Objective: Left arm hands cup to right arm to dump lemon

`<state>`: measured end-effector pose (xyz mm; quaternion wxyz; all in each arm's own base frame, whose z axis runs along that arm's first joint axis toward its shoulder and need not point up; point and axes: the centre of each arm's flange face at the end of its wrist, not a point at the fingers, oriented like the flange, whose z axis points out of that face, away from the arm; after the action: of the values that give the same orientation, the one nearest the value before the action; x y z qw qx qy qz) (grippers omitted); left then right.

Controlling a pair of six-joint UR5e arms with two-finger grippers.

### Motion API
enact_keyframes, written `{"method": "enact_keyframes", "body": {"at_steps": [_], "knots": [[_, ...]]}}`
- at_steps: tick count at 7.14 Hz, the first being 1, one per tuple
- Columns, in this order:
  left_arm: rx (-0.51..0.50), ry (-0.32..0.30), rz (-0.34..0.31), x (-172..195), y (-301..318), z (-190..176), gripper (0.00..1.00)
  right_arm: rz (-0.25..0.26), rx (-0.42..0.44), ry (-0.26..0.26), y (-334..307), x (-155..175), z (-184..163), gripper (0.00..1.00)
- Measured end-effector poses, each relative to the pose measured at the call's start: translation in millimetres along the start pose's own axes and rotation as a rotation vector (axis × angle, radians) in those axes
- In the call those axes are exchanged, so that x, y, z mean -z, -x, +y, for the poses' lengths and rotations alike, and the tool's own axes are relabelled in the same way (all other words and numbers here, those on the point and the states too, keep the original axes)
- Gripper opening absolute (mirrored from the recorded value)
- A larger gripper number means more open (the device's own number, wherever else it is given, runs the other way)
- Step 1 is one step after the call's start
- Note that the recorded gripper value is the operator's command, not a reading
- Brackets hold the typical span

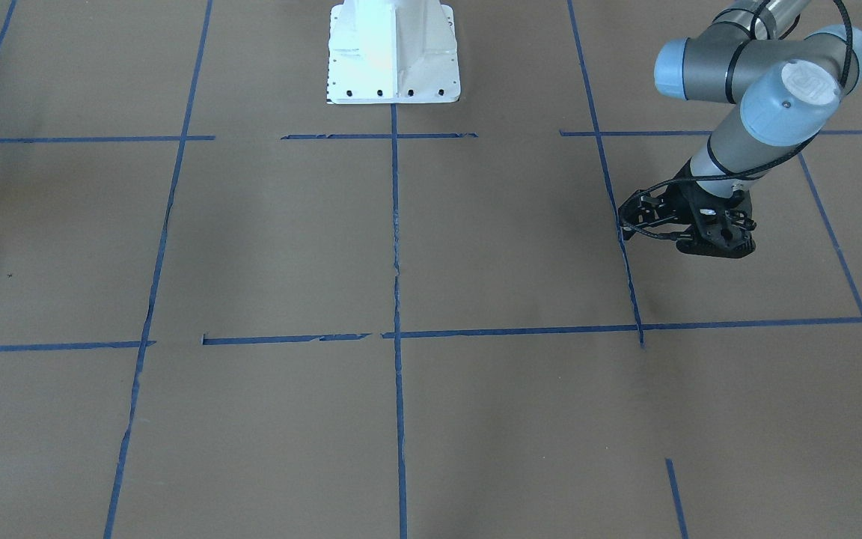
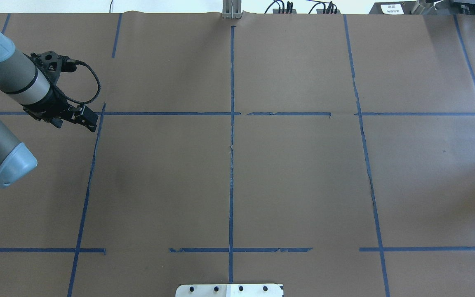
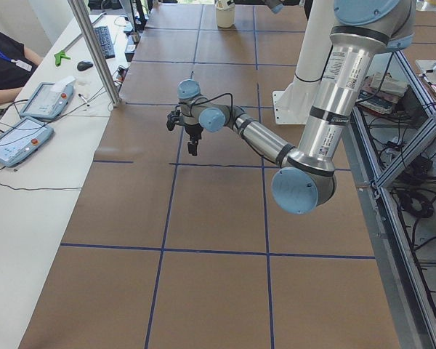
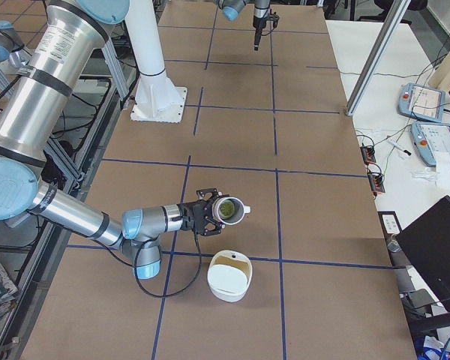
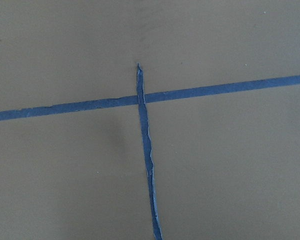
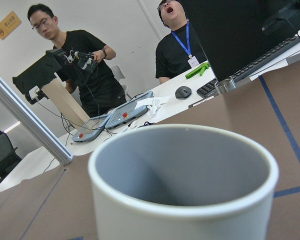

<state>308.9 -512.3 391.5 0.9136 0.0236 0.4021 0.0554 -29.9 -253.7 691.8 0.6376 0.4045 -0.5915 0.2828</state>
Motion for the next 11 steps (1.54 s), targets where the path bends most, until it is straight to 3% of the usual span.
{"method": "enact_keyframes", "body": {"at_steps": [2,6,11], "knots": [[0.003,-0.001,0.001,0.6,-1.3,-0.8,1.00,-0.034,-0.267,-0.022,-12.0,7.9,-3.3,0.11],[0.004,-0.005,0.003,2.7,-1.7,-1.1,1.00,-0.126,-0.698,-0.090,-28.0,-13.1,-16.1,0.13],[0.022,0.006,-0.012,8.3,-0.9,-1.2,1.00,-0.231,-1.094,-0.136,-44.9,15.3,-35.2,0.17]]}}
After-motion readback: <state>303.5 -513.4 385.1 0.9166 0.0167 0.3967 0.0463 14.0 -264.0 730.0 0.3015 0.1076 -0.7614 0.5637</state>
